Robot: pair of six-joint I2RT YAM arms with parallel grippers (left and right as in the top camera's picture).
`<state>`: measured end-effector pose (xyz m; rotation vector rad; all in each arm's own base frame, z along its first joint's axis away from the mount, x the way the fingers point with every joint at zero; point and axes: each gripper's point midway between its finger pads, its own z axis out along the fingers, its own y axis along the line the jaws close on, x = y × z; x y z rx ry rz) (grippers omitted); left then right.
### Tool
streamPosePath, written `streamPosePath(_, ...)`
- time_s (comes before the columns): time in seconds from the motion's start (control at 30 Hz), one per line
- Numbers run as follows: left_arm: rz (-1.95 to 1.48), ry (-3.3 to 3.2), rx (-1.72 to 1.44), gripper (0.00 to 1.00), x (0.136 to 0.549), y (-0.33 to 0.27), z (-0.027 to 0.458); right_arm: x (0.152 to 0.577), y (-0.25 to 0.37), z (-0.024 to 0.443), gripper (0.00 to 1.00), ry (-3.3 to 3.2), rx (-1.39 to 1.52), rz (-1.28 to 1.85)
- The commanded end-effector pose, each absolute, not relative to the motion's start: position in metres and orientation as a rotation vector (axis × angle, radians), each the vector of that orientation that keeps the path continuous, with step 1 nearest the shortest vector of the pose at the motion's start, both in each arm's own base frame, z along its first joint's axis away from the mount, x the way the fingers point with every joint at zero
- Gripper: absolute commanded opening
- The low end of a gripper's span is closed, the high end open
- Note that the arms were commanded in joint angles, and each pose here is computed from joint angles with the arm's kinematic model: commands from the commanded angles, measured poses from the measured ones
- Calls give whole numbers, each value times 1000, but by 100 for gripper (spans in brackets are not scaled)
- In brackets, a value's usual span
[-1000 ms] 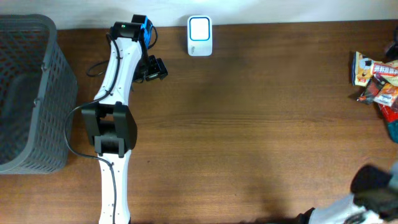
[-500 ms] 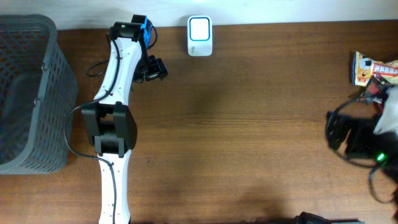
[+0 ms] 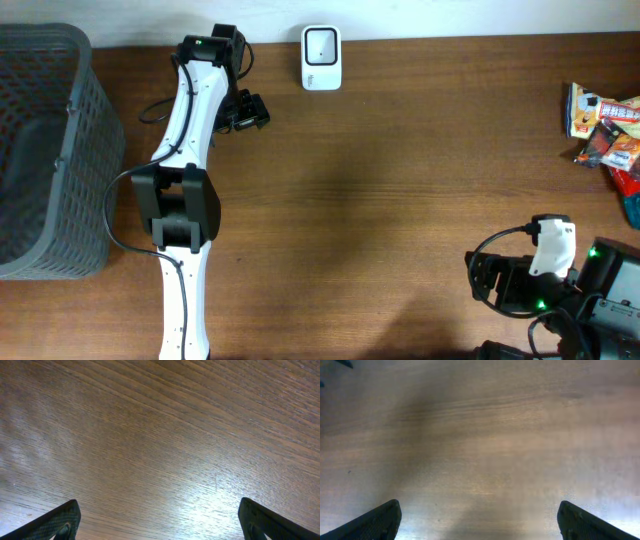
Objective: Scan the item barcode
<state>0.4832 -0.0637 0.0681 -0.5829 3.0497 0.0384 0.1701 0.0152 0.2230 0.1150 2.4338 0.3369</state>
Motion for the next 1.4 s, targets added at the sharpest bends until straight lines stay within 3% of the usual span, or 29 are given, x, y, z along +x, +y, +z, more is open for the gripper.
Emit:
streamPosePath(0.0, 52, 3033, -590, 99, 483, -63, 74, 184, 39, 221, 99, 2382, -106, 392)
streamPosePath(0.23, 52, 3033, -590, 99, 483, -63, 74, 220, 68, 182, 98, 2049, -360, 375)
streamPosePath(0.5, 52, 3033, -590, 99, 483, -63, 74, 234, 65, 191, 99, 1589, -401, 235)
streamPosePath(0.93, 52, 3033, -590, 99, 483, -63, 74, 247, 5, 171, 99, 1586, -49, 11)
streamPosePath(1.37, 52, 3033, -589, 99, 483, -63, 74, 246, -3, 156, 99, 1650, 1, -12)
